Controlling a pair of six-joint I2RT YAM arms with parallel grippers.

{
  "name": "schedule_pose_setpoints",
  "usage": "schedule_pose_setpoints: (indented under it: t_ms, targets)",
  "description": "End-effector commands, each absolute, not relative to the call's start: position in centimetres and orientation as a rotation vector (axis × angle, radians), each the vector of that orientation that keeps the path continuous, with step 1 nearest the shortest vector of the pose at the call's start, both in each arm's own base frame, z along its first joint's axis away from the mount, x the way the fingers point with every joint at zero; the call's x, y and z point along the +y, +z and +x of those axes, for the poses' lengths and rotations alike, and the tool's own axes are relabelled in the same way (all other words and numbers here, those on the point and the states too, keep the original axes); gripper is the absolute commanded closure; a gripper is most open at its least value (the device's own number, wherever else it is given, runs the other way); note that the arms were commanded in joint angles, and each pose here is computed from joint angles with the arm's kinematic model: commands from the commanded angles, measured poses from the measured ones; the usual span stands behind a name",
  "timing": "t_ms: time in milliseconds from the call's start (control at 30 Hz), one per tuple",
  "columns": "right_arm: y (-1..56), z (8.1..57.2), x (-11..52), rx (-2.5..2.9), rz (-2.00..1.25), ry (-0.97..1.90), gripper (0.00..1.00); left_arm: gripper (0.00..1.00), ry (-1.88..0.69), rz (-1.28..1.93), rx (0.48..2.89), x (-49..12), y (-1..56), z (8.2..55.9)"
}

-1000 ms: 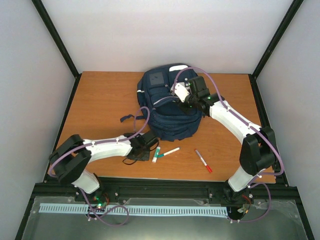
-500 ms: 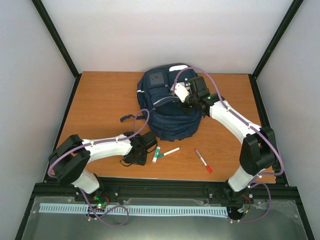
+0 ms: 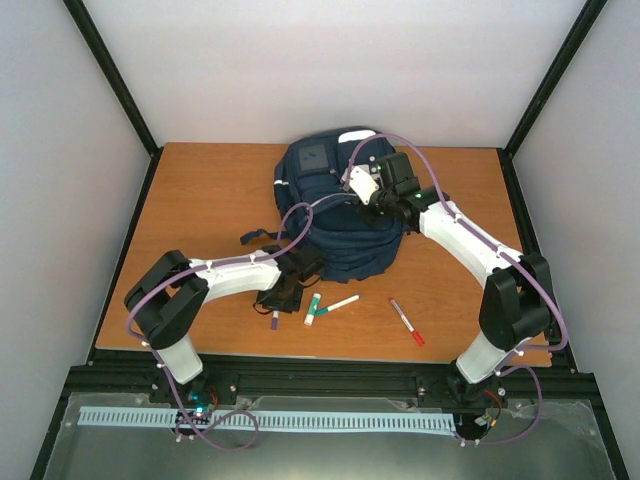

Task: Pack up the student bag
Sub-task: Pick up the stationery from the center of the board.

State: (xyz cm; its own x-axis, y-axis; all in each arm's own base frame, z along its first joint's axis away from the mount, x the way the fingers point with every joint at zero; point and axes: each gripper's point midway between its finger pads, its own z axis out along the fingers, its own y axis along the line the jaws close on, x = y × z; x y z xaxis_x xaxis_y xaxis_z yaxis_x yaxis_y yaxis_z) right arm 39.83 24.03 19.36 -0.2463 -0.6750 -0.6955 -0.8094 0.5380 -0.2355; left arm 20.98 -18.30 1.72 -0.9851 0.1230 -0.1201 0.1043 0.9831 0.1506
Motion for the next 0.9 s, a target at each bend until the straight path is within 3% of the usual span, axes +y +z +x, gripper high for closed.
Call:
schedule_pose_setpoints:
  t_ms: [0,200,333,667,867]
  targets:
    - [21.4,40.0,24.1,1.954,-1.154,0.244,0.97,0.78,0.250,0.192,3.026,-17.9,1.1,20.8]
    - [21.1,40.1,24.0,1.965,-1.156,0.244,0.97,0.94,0.200,0.194,3.024,-18.0,2.5,20.4]
    - [21.5,40.2,23.7,1.964,-1.144,0.238,0.97,0.96,0.103,0.174,2.979,-18.6,5.4,20.7]
    - [21.9,40.4,23.5,1.958,-1.139,0.219,0.97,0.99,-0.896,0.043,2.559,-29.9,17.2,24.5]
    - [22.0,40.3,23.4,1.959,-1.137,0.222,0.97,0.99,-1.172,-0.061,2.412,-34.7,19.2,27.4]
